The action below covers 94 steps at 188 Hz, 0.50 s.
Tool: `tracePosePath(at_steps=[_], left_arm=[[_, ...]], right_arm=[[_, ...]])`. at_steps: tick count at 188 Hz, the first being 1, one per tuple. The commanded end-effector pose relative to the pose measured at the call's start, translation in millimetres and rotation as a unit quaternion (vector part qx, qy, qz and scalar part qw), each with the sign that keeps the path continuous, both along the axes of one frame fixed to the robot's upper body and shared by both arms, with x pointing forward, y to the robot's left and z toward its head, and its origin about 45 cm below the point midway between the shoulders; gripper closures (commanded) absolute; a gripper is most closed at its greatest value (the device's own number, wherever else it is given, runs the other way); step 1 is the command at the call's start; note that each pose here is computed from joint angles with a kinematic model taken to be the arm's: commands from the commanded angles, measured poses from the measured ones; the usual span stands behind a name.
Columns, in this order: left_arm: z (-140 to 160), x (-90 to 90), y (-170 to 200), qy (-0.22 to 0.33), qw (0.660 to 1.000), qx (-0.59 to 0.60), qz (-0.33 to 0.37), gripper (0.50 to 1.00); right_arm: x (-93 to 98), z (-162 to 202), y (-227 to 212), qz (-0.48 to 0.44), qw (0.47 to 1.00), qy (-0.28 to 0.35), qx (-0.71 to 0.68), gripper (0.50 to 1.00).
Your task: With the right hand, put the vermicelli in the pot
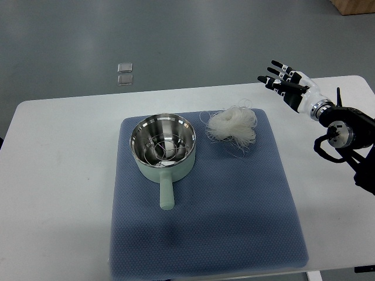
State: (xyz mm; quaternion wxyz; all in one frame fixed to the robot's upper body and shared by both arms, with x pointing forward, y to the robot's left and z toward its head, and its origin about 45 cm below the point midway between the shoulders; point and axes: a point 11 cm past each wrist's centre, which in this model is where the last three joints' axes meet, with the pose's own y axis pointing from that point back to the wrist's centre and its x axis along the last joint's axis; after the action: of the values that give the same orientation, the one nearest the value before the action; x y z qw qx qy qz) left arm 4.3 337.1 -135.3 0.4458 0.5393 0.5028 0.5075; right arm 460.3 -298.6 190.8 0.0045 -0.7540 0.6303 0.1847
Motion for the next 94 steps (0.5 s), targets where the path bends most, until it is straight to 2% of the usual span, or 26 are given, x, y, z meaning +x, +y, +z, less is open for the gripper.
tracePosePath(at_steps=[1,94], left_arm=[[0.0,-0.4,0.0,0.0,1.0,0.0,0.0,0.5],[0.0,0.5,0.0,0.0,1.0,0.0,0.0,0.5]], right_arm=[[0.7,1.7,-0.5,0.001,1.0,-0.002,-0.001,0.572],[2.9,8.9,5.3,0.027,1.0,-0.012,0.005,0.572]])
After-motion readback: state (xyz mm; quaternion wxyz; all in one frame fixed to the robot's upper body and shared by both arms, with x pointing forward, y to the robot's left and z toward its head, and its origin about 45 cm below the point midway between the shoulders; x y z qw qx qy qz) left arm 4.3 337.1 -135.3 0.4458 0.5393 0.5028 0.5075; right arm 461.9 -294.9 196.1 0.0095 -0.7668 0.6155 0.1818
